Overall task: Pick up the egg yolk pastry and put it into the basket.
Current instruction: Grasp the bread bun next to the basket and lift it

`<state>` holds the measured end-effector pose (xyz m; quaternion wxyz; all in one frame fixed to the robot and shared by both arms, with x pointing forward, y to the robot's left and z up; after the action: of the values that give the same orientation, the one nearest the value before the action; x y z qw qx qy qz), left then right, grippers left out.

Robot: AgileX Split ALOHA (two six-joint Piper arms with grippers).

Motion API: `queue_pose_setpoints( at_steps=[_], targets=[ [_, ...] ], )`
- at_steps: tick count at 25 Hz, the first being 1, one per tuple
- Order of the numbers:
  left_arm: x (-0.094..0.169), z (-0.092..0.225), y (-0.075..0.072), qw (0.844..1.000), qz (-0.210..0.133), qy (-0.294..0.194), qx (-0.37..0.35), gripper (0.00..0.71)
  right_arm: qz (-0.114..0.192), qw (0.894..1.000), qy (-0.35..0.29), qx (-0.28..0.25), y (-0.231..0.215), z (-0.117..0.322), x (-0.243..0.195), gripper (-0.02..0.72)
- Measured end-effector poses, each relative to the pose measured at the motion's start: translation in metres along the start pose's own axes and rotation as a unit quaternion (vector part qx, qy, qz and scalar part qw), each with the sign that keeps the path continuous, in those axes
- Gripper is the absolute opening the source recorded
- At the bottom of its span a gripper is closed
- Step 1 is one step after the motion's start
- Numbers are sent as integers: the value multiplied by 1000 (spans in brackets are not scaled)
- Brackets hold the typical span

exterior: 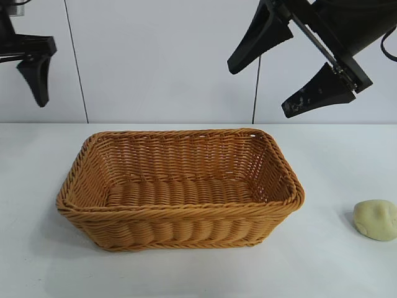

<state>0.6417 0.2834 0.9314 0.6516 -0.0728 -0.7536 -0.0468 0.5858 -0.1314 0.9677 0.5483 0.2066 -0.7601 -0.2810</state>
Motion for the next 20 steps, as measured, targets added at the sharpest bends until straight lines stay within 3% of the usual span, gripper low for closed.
queue_pose_setpoints(
  at_steps=[6,10,16,20],
  targets=[
    [13,8,-3,1000,2,-9,-5,690,1,1000,0,1,0,0,0,695],
    [40,38,-9,1000,0,-25,-7,690,2,1000,0,2,-1,0,0,695],
    [82,119,-22,998,-7,-61,-11,690,3,1000,0,2,-1,0,0,695],
    [89,179,-31,996,-11,-83,-13,690,2,1000,1,2,-1,0,0,695]
  ],
)
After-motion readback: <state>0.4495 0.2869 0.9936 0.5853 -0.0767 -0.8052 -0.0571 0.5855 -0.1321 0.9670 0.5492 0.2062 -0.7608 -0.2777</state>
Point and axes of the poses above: a point on each arm's last joint axis where the gripper is mounted, x pointing back along that axis away from the gripper, y along the wrist's bending axis when the last joint is at zero, z = x × y, the point moved 10 cm from there along -x, pointing out along that axis toward the gripper, and after that the axes turned 13 degrees about -x, right-handed, at the moved point
